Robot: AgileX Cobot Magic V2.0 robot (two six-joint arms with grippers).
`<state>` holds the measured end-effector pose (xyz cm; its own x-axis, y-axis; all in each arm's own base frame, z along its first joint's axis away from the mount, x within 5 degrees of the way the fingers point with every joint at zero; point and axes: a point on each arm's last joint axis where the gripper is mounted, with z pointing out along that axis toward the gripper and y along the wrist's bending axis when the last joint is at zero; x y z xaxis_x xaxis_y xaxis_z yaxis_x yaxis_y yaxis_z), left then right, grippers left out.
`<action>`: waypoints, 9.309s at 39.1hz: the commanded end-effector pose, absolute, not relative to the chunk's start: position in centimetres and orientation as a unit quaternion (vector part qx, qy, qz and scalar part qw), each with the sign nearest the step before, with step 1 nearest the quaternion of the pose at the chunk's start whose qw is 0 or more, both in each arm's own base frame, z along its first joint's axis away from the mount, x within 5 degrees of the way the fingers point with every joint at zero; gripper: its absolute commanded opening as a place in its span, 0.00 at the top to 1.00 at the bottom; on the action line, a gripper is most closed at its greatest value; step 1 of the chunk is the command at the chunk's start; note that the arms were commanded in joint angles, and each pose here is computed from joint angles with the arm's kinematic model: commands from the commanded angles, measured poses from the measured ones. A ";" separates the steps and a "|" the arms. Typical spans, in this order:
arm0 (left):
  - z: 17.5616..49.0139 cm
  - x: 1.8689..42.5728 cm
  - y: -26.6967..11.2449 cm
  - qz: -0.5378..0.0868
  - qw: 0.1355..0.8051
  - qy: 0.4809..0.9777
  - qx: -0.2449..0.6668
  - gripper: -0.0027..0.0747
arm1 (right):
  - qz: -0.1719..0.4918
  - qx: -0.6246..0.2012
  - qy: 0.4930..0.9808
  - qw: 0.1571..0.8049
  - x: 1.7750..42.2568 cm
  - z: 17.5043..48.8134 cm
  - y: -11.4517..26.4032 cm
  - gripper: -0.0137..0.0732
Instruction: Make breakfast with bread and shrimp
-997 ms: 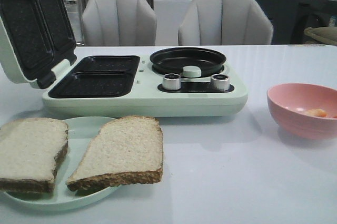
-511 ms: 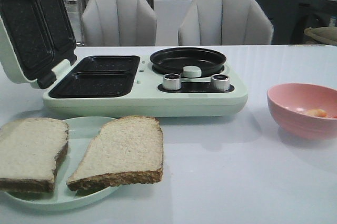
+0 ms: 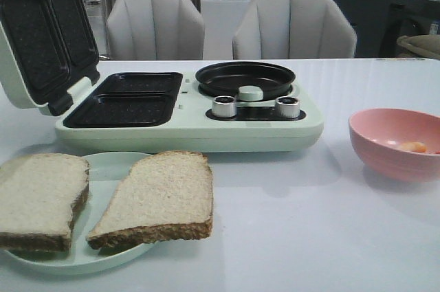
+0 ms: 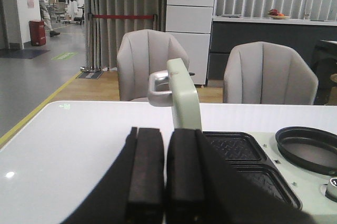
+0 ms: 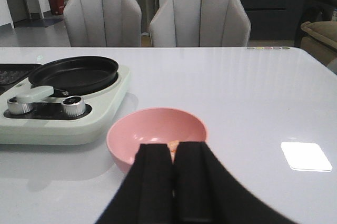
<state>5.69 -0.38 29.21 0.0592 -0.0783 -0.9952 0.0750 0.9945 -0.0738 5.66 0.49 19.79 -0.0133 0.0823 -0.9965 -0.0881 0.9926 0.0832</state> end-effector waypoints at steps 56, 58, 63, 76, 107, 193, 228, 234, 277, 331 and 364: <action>27.0 6.8 -1.2 0.080 0.600 0.743 0.286 0.26 | 0.064 -0.006 0.665 0.744 5.4 21.2 0.5 0.68; 26.8 7.1 -1.5 0.081 0.589 0.742 0.308 0.26 | 0.064 -0.006 0.665 0.744 5.4 21.2 0.5 0.68; 26.0 8.2 -2.8 0.087 0.547 0.741 0.380 0.26 | 0.064 -0.006 0.665 0.744 5.4 21.2 0.5 0.68; 22.8 10.3 -6.6 0.155 0.400 0.691 0.582 0.26 | 0.064 -0.006 0.665 0.744 5.4 21.2 0.5 0.68; 17.5 15.2 -11.6 0.223 0.258 0.677 0.652 0.26 | 0.064 -0.006 0.665 0.744 5.4 21.2 0.5 0.68; 32.0 30.1 -12.2 0.333 0.481 0.614 0.529 0.81 | 0.064 -0.006 0.665 0.744 5.4 21.2 0.5 0.68; 22.3 43.1 -15.1 0.326 0.405 0.653 0.551 0.80 | 0.064 -0.006 0.665 0.744 5.4 21.2 0.5 0.68; 21.8 43.1 -15.3 0.314 0.404 0.656 0.555 0.80 | 0.064 -0.006 0.665 0.744 5.4 21.2 0.5 0.68; 24.4 40.5 -16.8 0.216 0.424 0.768 0.428 0.10 | 0.064 -0.006 0.665 0.744 5.4 21.2 0.5 0.68; 41.2 18.1 -6.6 -0.020 0.559 0.808 0.188 0.10 | 0.064 -0.006 0.665 0.744 5.4 21.2 0.5 0.68; 31.3 3.5 -1.2 -0.135 0.687 0.701 0.135 0.10 | 0.064 -0.006 0.665 0.744 5.4 21.2 0.5 0.68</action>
